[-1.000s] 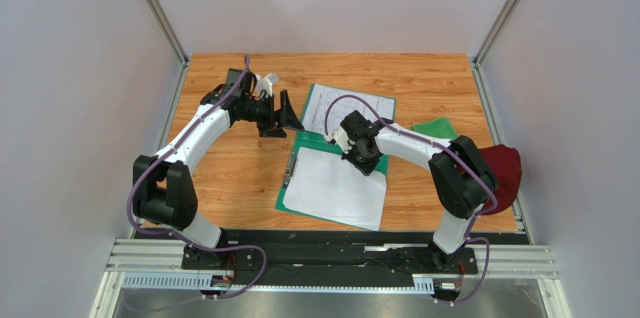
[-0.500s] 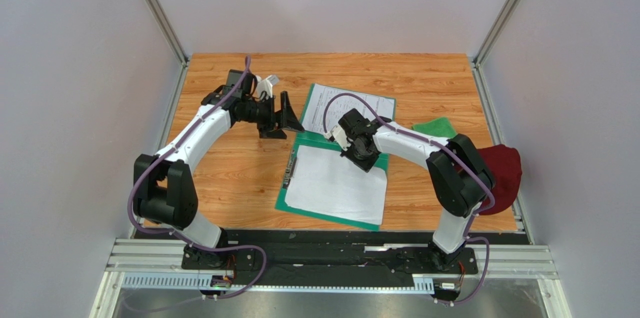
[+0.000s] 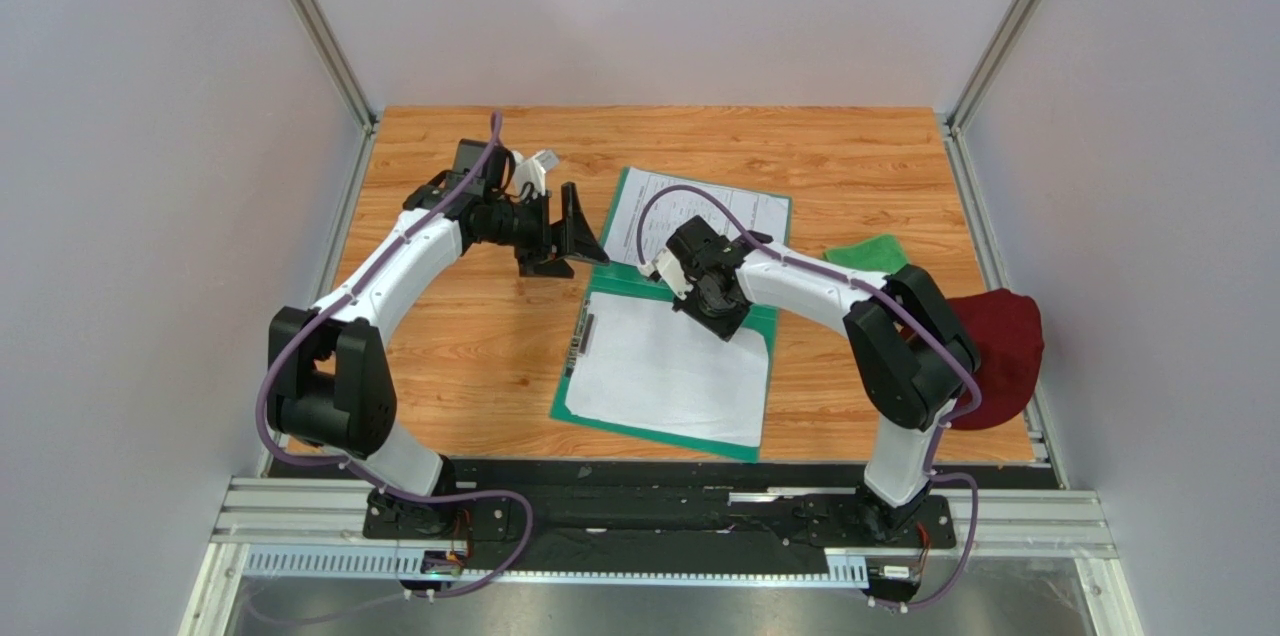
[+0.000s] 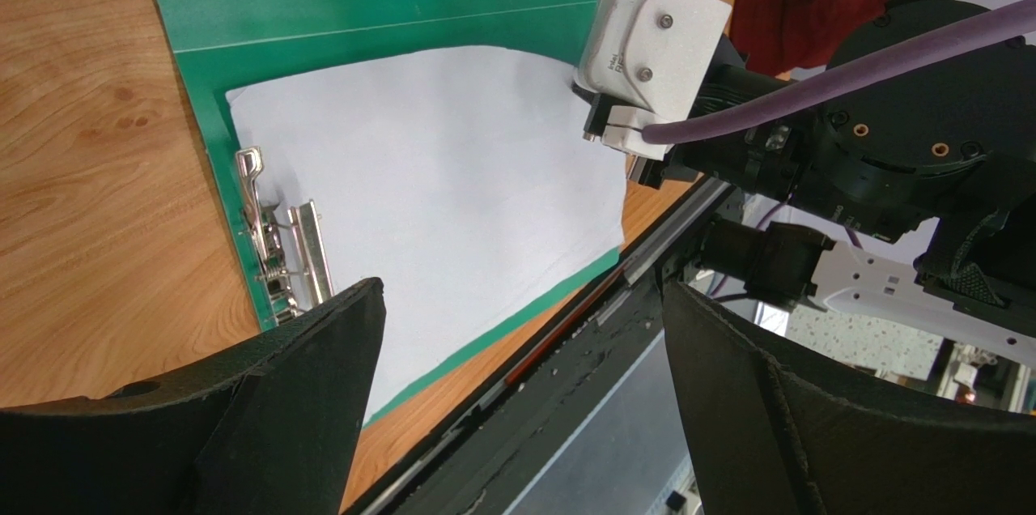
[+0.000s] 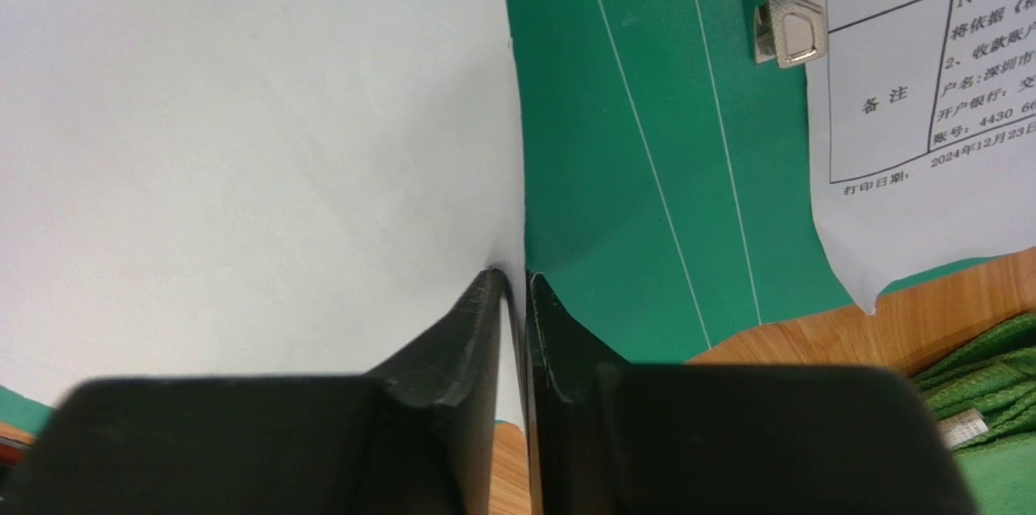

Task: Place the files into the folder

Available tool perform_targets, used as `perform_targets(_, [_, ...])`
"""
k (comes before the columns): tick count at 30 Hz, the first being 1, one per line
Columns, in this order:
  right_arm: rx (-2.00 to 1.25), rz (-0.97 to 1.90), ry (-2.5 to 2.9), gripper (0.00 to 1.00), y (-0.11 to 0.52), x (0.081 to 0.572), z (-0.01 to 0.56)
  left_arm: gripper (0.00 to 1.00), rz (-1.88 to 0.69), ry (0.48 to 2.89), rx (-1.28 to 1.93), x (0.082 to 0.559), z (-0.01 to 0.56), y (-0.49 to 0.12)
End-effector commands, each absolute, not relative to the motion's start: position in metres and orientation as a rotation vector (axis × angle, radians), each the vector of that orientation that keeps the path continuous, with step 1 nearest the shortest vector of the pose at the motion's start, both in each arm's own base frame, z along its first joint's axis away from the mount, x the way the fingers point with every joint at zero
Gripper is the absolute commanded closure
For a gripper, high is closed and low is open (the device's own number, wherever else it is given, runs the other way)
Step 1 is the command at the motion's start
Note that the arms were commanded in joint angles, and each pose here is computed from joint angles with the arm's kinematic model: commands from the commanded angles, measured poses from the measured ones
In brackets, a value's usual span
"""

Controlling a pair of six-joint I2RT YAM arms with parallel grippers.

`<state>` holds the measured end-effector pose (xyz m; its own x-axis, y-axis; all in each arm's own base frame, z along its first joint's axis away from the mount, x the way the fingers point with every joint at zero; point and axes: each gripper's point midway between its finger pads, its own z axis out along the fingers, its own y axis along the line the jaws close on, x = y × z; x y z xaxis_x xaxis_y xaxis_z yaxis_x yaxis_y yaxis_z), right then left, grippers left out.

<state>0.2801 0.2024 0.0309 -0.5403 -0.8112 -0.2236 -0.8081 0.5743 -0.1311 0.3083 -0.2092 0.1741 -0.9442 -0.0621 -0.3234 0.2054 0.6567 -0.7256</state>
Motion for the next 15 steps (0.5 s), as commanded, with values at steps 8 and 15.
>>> perform_targets(8, [-1.078, 0.001, 2.566, 0.37, 0.217, 0.295, 0.090, 0.07, -1.166, 2.542, 0.167, 0.304, 0.177, -0.210])
perform_targets(15, [-0.500, -0.162, 2.647, 0.26, 0.155, 0.294, 0.119, 0.07, -1.133, 2.548, 0.179, 0.299, 0.177, -0.206])
